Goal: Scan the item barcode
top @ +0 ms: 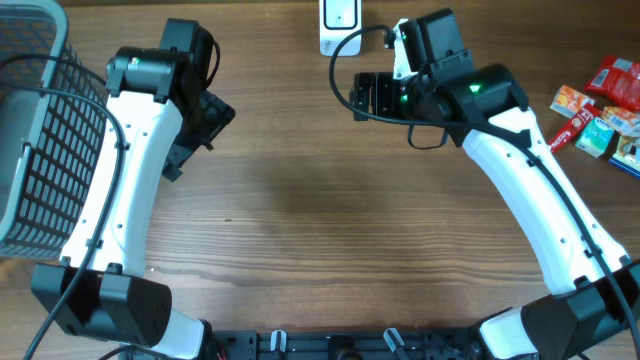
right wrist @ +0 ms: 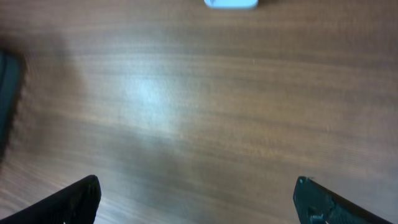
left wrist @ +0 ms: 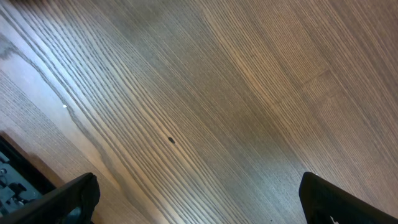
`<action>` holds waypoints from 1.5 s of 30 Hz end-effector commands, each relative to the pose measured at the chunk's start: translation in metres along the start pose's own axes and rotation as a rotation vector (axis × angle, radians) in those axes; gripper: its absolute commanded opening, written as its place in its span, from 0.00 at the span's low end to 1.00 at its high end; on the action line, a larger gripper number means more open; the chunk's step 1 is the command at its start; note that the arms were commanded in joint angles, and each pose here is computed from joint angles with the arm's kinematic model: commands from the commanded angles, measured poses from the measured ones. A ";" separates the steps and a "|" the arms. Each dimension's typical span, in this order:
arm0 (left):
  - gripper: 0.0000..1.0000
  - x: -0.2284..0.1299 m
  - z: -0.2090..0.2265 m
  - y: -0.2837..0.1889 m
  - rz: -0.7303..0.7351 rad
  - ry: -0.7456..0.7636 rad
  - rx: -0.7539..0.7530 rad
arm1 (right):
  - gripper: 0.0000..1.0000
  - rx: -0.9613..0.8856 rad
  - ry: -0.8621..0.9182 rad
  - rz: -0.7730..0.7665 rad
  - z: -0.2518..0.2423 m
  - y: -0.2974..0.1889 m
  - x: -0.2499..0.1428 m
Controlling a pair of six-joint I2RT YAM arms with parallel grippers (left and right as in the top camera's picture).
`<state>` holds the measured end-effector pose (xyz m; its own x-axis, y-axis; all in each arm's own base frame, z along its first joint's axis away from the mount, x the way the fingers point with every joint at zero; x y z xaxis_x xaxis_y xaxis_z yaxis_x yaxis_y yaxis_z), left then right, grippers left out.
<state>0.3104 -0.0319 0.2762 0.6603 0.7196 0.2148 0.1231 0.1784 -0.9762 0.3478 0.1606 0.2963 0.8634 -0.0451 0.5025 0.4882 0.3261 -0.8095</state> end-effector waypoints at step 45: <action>1.00 0.001 0.002 -0.007 -0.019 0.003 -0.018 | 1.00 0.045 -0.051 -0.480 -0.088 -0.067 -0.099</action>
<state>0.3103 -0.0318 0.2762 0.6604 0.7195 0.2149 0.1228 0.1789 -0.9762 0.2582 0.0613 0.2860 0.5723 -0.1408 0.8079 0.8034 0.2936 -0.5180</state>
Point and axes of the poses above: each gripper's point midway between its finger pads, its own y axis out along the fingers, its own z axis along the line the jaws close on, x = y × z, the point moved 8 cm from there along -y, back along the fingers, and after that the axes turned 4 degrees about y, right-handed, at the moved point
